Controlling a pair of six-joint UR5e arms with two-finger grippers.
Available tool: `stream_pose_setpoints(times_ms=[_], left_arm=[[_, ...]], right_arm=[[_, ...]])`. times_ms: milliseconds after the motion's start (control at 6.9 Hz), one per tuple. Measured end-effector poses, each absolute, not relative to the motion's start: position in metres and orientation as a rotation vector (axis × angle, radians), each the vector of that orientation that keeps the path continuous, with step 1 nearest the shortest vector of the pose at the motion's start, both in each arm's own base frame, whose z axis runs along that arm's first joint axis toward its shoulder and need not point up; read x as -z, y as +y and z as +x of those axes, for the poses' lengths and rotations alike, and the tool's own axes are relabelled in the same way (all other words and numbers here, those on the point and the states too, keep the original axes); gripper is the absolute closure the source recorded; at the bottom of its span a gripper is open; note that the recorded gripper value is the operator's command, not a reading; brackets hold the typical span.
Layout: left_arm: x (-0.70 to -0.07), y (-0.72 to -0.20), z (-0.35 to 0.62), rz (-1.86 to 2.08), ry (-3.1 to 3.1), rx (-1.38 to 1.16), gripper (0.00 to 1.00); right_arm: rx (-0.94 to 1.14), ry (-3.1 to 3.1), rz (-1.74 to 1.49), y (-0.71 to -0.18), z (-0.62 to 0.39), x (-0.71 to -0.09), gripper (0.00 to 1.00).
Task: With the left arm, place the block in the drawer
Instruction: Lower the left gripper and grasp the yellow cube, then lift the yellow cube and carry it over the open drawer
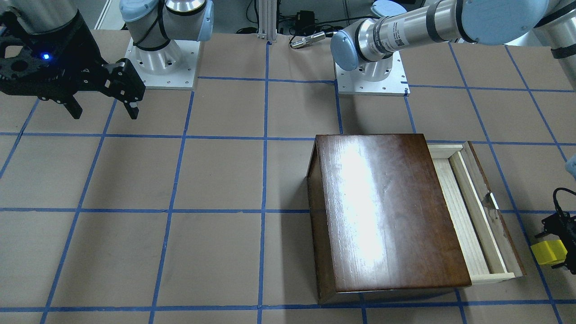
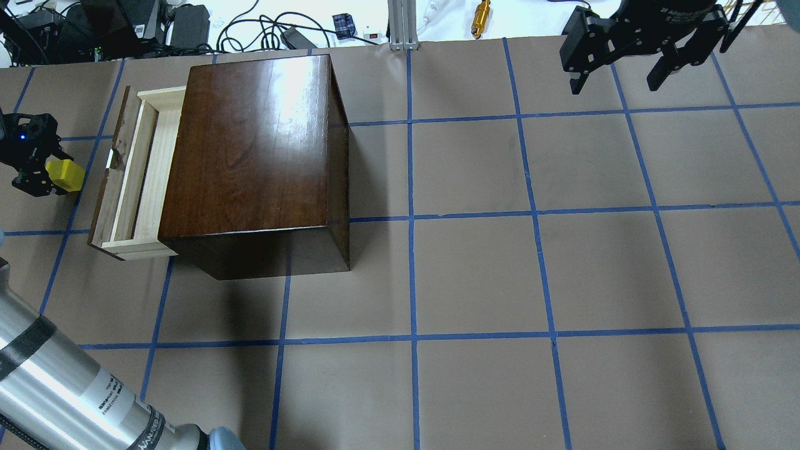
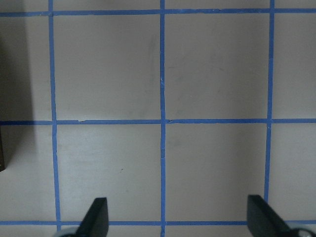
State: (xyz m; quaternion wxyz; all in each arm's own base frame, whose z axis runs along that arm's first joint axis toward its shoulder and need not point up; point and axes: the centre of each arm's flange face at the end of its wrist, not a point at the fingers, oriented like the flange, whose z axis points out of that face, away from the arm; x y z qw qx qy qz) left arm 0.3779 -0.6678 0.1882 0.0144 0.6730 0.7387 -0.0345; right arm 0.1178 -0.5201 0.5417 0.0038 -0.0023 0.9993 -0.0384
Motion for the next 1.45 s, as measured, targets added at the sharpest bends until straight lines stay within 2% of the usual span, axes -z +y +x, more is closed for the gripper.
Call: stream_pose_setpoints(times_ms=[290,434,579,724,1014,1159,1448], left_arm=[[-0.185,-0.669,0.379,2.094,2.298,0.108,0.14],[-0.182,-0.670,0.379,2.094,2.298,0.109,0.36],[-0.179,-0.670,0.379,2.099,2.293,0.110,0.64],[-0.178,-0.670,0.380,2.108,2.284,0.111,0.82],[-0.179,-0.670,0.380,2.114,2.276,0.110,0.91],[-0.182,-0.670,0.380,2.112,2.274,0.110,0.99],[-0.206,-0.667,0.374,2.101,2.306,0.116,1.00]], right_arm=[[0.121,3.132,-0.007,-0.520,0.118,-0.542,0.00],[0.121,3.132,-0.007,-0.520,0.118,-0.542,0.00],[0.120,3.132,-0.007,-0.520,0.118,-0.542,0.00],[0.119,3.132,-0.007,-0.520,0.118,-0.541,0.00],[0.120,3.132,-0.007,-0.520,0.118,-0.542,0.00],[0.120,3.132,-0.006,-0.520,0.117,-0.542,0.00],[0.120,3.131,-0.005,-0.520,0.117,-0.542,0.00]])
